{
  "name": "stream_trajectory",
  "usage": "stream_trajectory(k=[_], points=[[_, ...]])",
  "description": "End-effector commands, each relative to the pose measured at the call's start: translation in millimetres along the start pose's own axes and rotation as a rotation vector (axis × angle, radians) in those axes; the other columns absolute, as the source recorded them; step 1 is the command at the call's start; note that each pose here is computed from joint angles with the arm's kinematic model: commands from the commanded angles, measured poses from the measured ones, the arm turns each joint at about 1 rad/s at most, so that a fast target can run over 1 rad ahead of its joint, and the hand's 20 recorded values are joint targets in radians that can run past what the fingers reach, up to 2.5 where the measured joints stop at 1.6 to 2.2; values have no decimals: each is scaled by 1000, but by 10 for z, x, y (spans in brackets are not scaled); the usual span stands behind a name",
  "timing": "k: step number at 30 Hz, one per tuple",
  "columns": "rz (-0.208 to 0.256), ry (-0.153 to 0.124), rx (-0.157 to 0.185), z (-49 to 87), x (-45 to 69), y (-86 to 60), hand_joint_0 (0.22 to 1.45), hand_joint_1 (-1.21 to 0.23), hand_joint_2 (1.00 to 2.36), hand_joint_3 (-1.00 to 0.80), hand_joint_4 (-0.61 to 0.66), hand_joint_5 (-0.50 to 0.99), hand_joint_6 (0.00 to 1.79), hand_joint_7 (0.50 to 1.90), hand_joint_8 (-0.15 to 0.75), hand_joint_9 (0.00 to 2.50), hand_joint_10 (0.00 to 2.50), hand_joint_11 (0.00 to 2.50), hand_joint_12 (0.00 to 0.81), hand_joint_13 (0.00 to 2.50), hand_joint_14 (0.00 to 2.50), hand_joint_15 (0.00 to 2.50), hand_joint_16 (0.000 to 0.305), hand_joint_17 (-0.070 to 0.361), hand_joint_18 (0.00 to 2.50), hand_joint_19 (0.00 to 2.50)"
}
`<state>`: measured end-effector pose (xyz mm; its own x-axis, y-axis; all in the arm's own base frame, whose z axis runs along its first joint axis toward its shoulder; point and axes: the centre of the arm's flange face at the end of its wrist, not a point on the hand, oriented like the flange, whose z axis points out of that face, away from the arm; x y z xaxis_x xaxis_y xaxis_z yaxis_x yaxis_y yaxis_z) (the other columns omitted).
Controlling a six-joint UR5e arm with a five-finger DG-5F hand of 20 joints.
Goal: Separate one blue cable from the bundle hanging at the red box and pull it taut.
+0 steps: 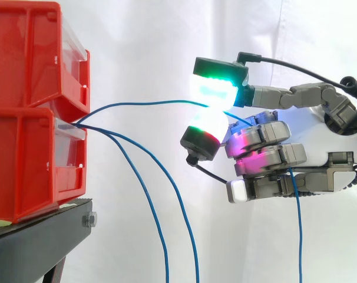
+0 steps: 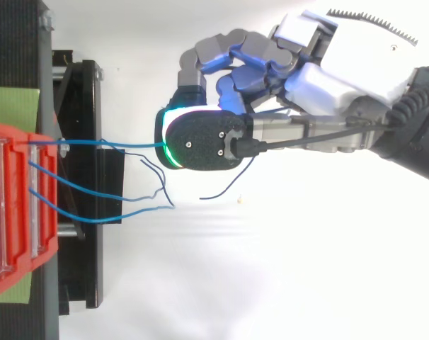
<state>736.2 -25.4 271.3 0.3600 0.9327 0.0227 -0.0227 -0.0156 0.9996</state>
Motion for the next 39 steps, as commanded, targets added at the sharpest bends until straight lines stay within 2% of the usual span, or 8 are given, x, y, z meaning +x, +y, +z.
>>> stream_trajectory(k=[1,24,39], points=[[1,0,-1,-3,2,9,849,-715,1034,36,158,-287,938,1208,251,758,1560,1429,223,846,2500,1295,14,32,823,1022],[0,0,0,-2,3,-2,845,-721,1031,39,159,-283,940,1189,250,777,1594,1419,229,886,2500,1297,13,30,888,1078],[0,2,0,-2,5,-2,851,-722,1030,30,150,-279,940,1196,242,792,1644,1435,209,844,2500,1451,14,31,881,1101]])
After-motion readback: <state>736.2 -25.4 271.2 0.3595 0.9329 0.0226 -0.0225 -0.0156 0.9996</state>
